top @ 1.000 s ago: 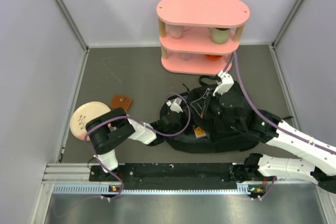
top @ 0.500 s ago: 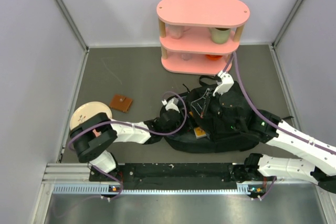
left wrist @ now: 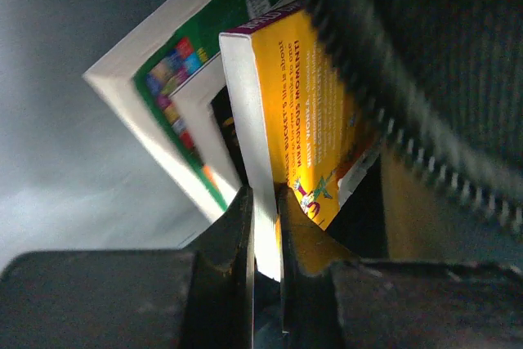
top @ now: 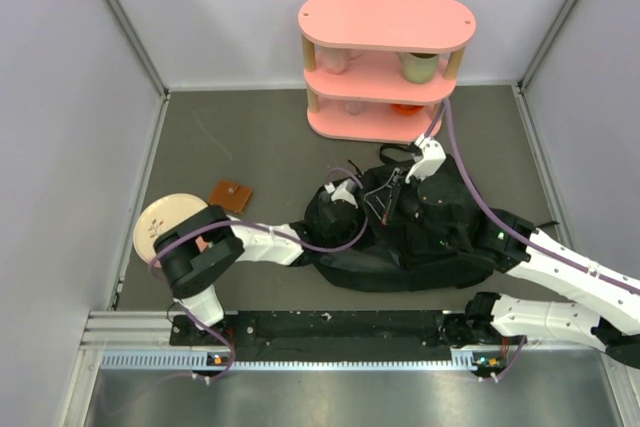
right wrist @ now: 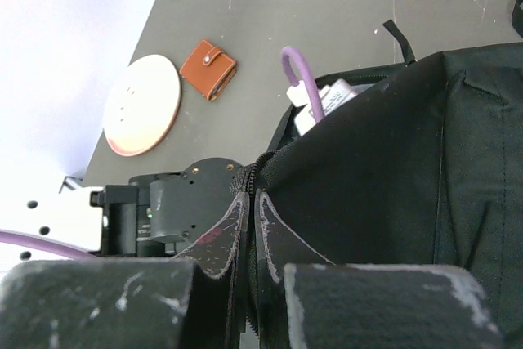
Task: Pack the student bag
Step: Place the book in the student bag.
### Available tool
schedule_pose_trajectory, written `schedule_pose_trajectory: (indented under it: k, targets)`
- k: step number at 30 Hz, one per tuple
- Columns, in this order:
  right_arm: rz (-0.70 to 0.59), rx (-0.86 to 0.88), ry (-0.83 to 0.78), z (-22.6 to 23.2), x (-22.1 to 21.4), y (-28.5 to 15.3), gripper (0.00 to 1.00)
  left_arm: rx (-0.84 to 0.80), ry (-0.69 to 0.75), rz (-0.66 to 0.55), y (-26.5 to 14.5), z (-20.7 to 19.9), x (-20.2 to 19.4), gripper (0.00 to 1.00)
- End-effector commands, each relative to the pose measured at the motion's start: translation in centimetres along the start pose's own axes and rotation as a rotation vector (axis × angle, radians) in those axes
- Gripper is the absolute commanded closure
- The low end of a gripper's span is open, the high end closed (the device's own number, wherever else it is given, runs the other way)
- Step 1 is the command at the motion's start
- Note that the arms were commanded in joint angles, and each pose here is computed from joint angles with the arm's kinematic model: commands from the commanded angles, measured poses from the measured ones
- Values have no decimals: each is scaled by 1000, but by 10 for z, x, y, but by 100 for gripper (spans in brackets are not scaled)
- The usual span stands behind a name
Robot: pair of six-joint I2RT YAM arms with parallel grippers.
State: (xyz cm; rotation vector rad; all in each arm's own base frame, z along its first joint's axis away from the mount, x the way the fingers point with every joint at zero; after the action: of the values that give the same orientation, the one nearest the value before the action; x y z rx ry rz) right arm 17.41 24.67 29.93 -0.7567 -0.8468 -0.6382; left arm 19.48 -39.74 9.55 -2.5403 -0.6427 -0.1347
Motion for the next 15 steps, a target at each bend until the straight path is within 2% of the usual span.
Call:
schedule_pose_trajectory:
  k: [1,5,6,9,10,13,15]
  targets:
    - [-75,76,46,20,23,-6,100,-117,-26,21,17,-37,0,89]
    - [-63,77,46,21,20,-4,100,-127,-54,19,21,-31,0,79]
    - [-64,79,44,22,20,-4,100,-141,-58,21,21,-32,-1,69]
    - [-63,75,42,21,20,-3,100,-139,-77,40,17,-21,-6,60]
    - [-66,74,45,21,20,-3,100,-142,-82,40,13,-20,-6,53]
    - [-74,62,41,18,22,-4,100,-118,-68,28,-2,-8,-7,41]
    - [-76,58,42,17,21,-3,100,-85,-50,10,-12,5,-6,36]
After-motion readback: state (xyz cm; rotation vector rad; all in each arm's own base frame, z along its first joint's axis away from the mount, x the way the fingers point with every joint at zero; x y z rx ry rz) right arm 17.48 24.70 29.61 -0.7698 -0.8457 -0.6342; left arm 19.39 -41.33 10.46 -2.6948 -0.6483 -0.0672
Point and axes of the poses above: each gripper's point midway between its finger pads, its own y axis out along the fingers, its own z axis along the line the jaws close on, x = y × z, the point moved 2 cm from there along -y, back along the fingers, and after that the axes turned 4 degrees about -y, right-handed, at the moved point
